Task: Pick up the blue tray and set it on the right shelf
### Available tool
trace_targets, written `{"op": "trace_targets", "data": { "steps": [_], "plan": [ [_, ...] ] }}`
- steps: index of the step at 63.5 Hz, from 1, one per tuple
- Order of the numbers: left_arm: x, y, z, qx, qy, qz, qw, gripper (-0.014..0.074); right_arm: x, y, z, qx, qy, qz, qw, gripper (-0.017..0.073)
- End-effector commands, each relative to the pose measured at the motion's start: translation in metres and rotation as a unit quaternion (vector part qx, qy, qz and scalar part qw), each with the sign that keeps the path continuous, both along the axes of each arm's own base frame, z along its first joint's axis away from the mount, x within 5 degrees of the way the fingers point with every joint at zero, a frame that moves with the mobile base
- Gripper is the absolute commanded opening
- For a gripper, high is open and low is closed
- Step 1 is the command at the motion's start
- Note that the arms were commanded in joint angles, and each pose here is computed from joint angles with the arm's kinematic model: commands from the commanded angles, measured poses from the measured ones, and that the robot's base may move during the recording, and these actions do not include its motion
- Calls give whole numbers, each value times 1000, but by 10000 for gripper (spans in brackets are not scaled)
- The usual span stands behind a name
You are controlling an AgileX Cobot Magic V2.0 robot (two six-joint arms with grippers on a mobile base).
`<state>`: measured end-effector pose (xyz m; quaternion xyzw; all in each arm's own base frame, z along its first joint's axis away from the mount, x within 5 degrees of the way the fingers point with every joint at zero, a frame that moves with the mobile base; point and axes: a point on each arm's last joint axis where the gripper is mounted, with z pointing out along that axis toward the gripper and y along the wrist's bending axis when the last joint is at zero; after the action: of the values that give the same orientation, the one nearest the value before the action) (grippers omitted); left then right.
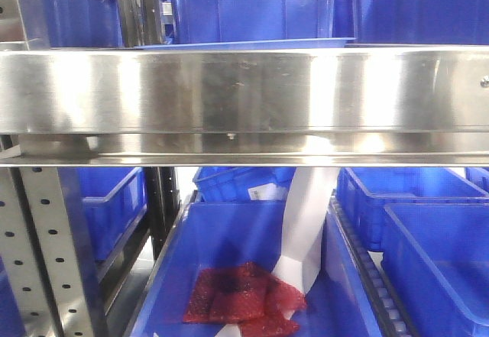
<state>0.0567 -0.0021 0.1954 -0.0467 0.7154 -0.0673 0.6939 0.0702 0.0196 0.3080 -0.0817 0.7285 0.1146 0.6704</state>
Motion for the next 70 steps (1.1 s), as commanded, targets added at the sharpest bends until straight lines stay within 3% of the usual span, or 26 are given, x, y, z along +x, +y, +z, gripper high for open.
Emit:
{"op": "trace_targets", "data": {
  "steps": [1, 46, 64, 70],
  "plan": [
    [0, 1, 0, -3, -42, 5, 999, -48, -1, 1, 18, 3, -58, 4, 998, 69],
    [0, 1, 0, -3, -42, 5, 999, -48, -1, 0, 18, 4, -59, 3, 998, 69],
    [0, 1, 0, -3, -42, 5, 999, -48, 1, -13, 12, -32, -60, -92, 993, 69],
    [0, 1, 0, -3, -42, 5, 999, -48, -4, -17, -2, -32, -66, -119, 990, 69]
  ]
}}
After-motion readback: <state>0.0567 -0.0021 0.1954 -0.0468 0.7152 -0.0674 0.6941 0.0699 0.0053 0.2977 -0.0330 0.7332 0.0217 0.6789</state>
